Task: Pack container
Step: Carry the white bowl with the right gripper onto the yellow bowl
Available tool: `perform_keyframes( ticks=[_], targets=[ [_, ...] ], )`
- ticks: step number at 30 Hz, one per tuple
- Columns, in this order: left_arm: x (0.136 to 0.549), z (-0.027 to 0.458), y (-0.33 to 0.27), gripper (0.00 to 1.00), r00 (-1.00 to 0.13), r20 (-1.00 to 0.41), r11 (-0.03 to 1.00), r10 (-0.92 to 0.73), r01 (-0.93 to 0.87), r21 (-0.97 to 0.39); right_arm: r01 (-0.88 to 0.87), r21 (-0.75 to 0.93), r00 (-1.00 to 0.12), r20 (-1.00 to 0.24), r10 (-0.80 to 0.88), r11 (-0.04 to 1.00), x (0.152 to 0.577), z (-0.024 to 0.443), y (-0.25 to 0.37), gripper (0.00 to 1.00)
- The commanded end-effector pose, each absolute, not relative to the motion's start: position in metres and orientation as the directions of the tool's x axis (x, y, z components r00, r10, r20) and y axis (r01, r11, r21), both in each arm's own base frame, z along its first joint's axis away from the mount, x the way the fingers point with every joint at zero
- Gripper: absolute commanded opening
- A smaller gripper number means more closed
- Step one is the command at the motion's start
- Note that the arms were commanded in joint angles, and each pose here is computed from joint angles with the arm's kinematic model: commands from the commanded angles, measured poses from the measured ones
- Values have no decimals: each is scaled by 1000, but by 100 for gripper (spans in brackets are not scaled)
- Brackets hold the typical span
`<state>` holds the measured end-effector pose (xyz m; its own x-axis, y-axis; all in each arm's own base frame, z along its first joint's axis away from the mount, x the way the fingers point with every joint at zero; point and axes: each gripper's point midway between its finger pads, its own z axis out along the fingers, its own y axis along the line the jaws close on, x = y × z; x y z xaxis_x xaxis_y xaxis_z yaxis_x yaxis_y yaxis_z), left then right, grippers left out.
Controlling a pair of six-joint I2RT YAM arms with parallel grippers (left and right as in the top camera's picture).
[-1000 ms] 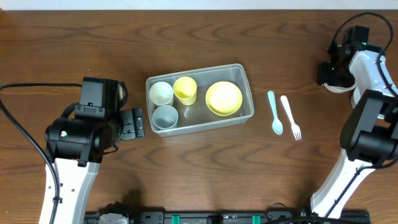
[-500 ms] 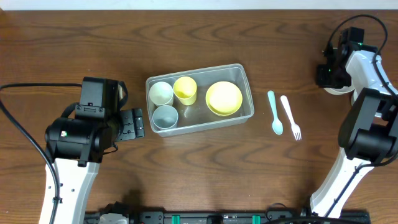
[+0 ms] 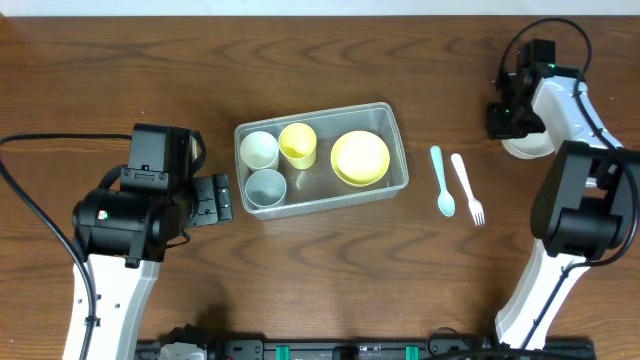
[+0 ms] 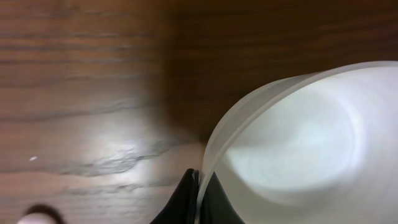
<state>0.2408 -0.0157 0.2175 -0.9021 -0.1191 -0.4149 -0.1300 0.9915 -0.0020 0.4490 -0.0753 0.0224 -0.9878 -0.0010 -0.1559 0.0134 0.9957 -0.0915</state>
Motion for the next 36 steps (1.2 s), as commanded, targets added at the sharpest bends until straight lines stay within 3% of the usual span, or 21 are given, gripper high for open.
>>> perform_keyframes(
  ticks=[1,6,10,15,22,36],
  targets=[
    [241,215,-13,91,-903,-408,989,-136,-149,0,-40,-59,-970,-237,-53,997,457,59,-49,1],
    [241,215,-13,91,-903,-408,989,-136,-149,-1,-134,-47,-896,-420,-141,990,462,144,-5,1],
    [241,215,-13,91,-903,-408,989,-137,-150,-1,-301,-41,-777,-569,-270,953,444,219,56,1],
    [241,215,-13,91,-903,-408,989,-136,-149,-1,-488,-45,-659,-636,-402,871,405,263,136,1],
    [241,215,-13,91,-903,-408,989,-137,-150,-1,-667,-25,-603,-569,-559,745,358,242,218,1],
    [240,215,-13,91,-904,-405,989,-136,-149,1,-686,52,-694,-348,-631,726,358,139,251,1]
  ],
)
